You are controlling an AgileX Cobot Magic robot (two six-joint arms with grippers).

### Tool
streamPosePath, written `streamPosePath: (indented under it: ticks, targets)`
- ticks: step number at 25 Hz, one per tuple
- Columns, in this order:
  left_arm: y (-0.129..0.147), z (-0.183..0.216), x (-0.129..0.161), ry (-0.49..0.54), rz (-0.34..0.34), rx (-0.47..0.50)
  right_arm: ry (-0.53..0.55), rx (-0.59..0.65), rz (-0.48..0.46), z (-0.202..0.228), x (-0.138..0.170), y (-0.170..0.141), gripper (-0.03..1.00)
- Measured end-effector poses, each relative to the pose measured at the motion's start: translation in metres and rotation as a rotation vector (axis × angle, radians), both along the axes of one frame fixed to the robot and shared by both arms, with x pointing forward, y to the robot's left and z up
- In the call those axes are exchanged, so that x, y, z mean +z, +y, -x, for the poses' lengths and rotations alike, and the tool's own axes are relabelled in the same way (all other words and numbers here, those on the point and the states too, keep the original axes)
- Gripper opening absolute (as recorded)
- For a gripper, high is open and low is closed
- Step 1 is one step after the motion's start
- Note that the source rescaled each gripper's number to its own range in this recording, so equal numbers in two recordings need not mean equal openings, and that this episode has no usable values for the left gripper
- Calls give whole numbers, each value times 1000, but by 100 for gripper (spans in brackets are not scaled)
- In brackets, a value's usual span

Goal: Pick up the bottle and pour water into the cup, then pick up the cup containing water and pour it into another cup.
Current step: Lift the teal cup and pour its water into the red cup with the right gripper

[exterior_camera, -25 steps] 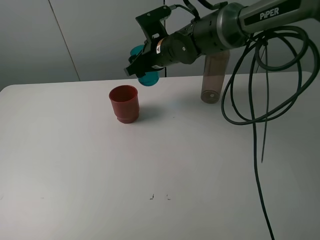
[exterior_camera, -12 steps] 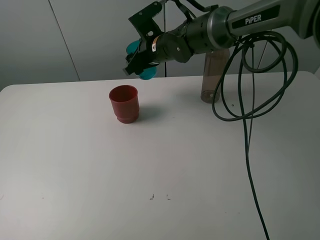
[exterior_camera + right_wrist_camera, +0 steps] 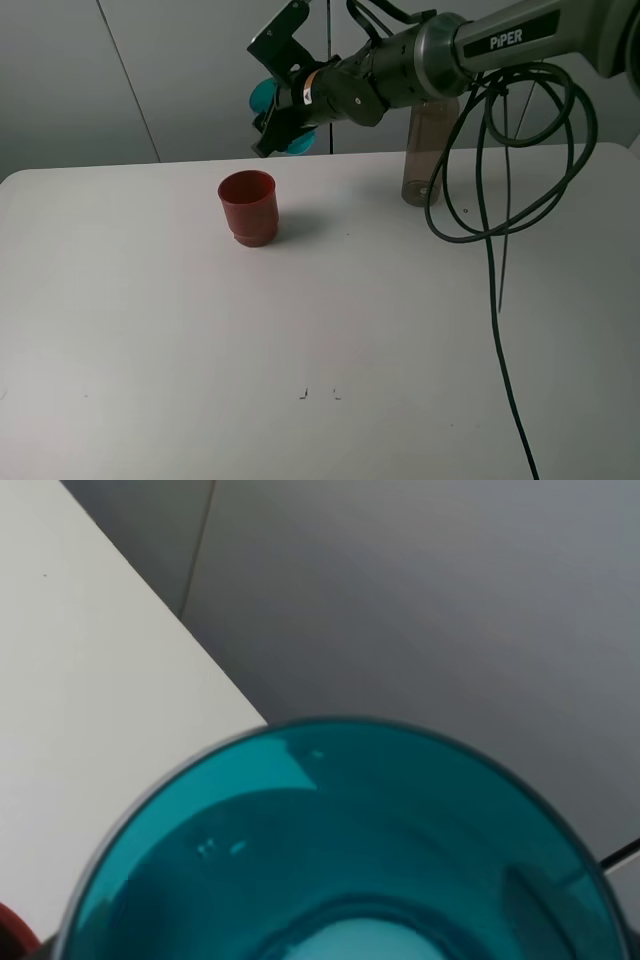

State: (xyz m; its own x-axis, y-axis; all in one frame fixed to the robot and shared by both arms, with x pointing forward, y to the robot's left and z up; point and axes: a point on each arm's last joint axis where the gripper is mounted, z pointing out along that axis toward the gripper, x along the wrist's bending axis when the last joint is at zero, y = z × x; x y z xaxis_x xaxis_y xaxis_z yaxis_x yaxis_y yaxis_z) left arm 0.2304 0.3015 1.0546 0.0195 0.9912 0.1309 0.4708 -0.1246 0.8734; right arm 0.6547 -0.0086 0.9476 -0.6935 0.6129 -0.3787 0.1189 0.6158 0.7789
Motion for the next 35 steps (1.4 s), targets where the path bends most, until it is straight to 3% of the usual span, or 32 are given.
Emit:
streamPosePath:
  ticks: [9,20,35]
  targets:
    - [0,0,0,0,4,-3,-71,58,30,0,3,2,13]
    - [0,0,0,0,4,-3,-156,143,148,0,3,3,13]
    - [0,0,0,0,-2,1,-196,196,206,-6,-11,8,13]
